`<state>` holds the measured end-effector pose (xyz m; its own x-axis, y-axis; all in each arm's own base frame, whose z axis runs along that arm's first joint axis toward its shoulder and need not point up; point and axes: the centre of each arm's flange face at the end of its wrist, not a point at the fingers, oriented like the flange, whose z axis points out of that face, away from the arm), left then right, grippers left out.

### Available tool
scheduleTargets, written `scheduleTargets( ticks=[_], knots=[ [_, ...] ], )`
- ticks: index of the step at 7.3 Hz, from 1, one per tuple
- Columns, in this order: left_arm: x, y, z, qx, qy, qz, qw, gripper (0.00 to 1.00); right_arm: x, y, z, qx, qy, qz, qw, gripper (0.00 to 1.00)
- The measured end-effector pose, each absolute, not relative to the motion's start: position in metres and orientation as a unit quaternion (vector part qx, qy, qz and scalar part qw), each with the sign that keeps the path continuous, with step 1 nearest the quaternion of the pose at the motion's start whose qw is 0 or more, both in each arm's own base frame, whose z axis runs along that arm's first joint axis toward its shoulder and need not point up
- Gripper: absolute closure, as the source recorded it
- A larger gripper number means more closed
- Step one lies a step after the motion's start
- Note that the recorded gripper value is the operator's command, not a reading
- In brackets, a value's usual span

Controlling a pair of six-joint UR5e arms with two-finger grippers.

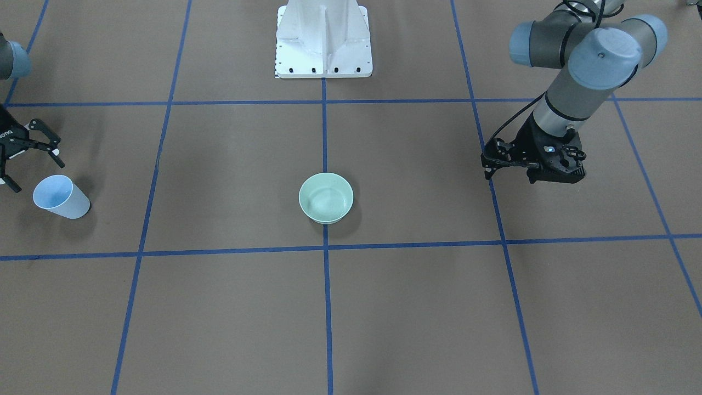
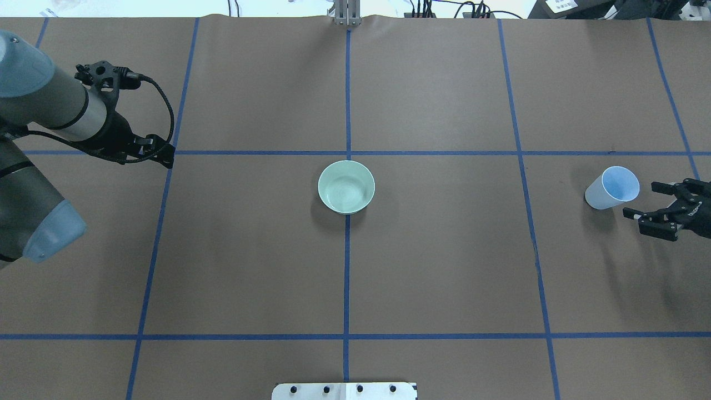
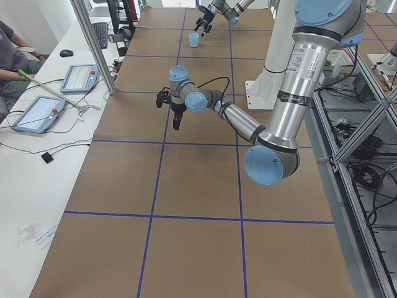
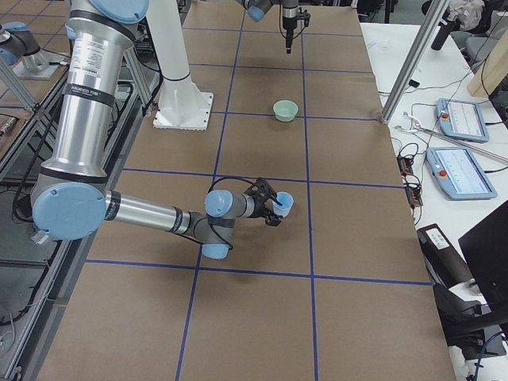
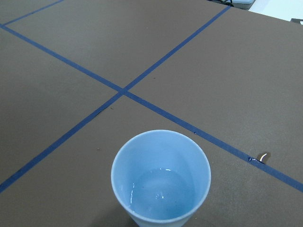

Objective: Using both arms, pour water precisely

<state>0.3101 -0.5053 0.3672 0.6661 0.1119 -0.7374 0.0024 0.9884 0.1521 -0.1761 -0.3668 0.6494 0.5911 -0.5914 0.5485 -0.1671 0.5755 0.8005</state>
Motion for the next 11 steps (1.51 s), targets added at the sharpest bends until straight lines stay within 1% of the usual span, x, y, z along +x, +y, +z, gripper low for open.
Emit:
scheduleTargets(
  ticks=[5, 8, 11],
  knots=[
    [0.307, -0.503, 0.369, 0.069, 0.407, 0.028, 0.91, 0.01, -0.202, -0.387, 0.637, 0.446, -0.444, -0.135, 0.765, 0.01],
    [0.307, -0.503, 0.369, 0.068, 0.407, 0.027, 0.91, 0.01, -0.209, -0.394, 0.647, 0.44, -0.442, -0.135, 0.77, 0.01],
    [0.308, -0.504, 0.367, 0.069, 0.408, 0.024, 0.91, 0.01, -0.212, -0.398, 0.647, 0.441, -0.442, -0.134, 0.769, 0.09]
  ],
)
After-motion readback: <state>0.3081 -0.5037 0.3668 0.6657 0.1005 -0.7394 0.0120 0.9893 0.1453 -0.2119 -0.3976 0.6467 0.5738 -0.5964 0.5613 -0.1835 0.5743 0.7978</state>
